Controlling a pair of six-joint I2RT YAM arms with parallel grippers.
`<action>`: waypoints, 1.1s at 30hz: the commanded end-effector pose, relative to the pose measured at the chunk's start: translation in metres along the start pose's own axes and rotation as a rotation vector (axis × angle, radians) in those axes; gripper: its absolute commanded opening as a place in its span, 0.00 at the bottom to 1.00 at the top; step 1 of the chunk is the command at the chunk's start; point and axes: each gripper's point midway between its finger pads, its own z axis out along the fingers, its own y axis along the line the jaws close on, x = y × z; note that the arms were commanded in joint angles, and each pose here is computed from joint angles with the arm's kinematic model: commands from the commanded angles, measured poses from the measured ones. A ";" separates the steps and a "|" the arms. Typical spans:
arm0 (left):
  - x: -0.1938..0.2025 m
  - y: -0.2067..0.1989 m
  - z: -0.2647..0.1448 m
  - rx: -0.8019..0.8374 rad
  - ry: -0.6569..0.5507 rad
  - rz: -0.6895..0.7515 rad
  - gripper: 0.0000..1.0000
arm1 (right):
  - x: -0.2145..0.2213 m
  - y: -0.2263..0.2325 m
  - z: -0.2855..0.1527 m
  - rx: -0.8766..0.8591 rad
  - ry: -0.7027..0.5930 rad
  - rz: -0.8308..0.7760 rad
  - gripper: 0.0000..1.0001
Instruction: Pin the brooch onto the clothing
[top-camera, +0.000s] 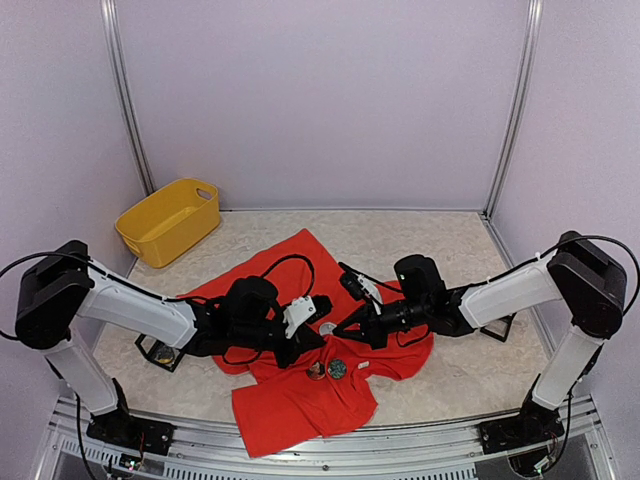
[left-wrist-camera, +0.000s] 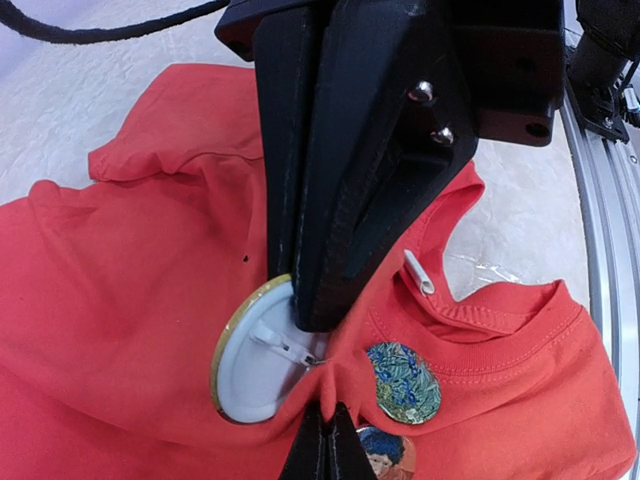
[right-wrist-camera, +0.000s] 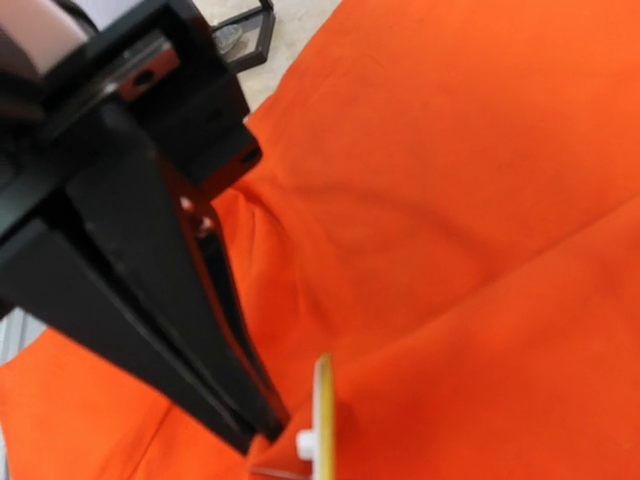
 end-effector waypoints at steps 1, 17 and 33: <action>-0.011 -0.001 0.008 0.013 -0.021 -0.006 0.00 | -0.018 0.011 -0.007 -0.041 -0.057 -0.017 0.00; 0.011 0.017 0.023 -0.032 0.064 -0.069 0.00 | -0.023 0.023 -0.009 -0.105 -0.071 -0.016 0.00; -0.014 0.013 -0.016 0.064 -0.093 -0.034 0.50 | -0.009 0.014 -0.009 -0.093 -0.014 -0.071 0.00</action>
